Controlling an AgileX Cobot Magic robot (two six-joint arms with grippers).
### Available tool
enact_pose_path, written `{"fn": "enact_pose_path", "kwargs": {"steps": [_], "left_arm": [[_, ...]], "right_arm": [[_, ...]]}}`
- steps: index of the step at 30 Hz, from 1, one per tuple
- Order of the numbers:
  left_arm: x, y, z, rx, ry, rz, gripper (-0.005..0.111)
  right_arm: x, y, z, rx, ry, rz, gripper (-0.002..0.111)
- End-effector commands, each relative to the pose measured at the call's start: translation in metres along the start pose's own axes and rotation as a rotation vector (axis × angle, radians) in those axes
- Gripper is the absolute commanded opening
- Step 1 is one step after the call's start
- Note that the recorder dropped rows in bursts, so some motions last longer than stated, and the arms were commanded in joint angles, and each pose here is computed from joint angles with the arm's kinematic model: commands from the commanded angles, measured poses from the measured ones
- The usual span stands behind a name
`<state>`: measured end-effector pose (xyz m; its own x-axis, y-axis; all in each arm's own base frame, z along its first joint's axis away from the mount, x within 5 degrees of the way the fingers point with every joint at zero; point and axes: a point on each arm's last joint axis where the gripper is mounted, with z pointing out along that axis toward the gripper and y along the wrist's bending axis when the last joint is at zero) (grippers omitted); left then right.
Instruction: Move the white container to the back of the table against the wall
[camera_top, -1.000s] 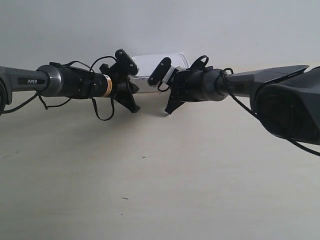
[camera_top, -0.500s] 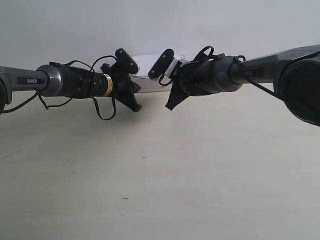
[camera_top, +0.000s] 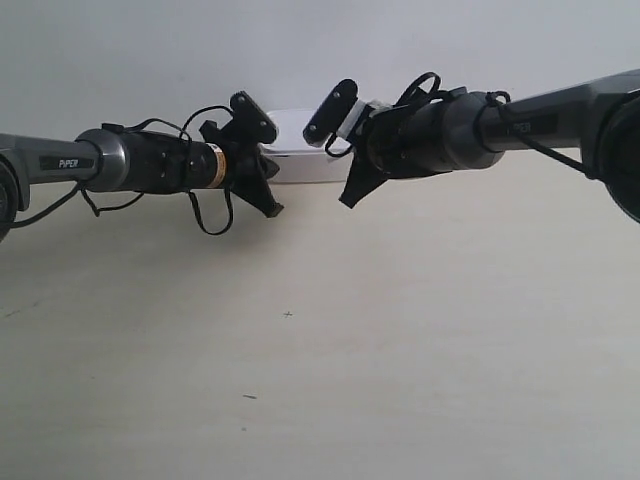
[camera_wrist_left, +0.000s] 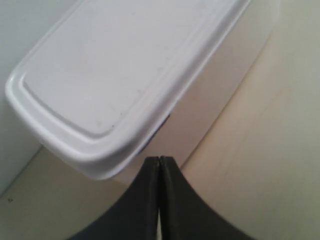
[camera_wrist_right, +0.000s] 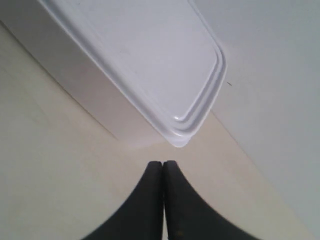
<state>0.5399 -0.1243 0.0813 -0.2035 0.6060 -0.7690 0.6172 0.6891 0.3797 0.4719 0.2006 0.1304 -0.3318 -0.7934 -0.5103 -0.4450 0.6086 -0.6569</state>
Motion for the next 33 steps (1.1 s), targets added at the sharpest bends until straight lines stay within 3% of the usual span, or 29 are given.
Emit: {"fn": "enact_pose_path", "kwargs": {"steps": [1, 13, 21, 29, 33], "left_arm": [[-0.007, 0.004, 0.000, -0.008, -0.031, -0.021, 0.000], [0.007, -0.008, -0.003, 0.032, 0.020, -0.054, 0.000], [-0.004, -0.010, -0.038, 0.043, 0.051, -0.067, 0.000], [-0.030, -0.014, -0.099, 0.023, 0.051, -0.230, 0.000], [-0.045, -0.026, -0.140, 0.014, 0.041, -0.286, 0.000]], "right_arm": [[0.001, -0.007, -0.004, 0.036, 0.018, -0.003, 0.000], [0.003, -0.009, -0.004, 0.064, 0.038, 0.005, 0.000], [0.012, -0.013, -0.020, 0.082, 0.058, 0.041, 0.000], [0.026, -0.028, -0.074, 0.104, 0.009, 0.252, 0.000], [0.037, -0.034, -0.112, 0.074, -0.027, 0.477, 0.000]]}}
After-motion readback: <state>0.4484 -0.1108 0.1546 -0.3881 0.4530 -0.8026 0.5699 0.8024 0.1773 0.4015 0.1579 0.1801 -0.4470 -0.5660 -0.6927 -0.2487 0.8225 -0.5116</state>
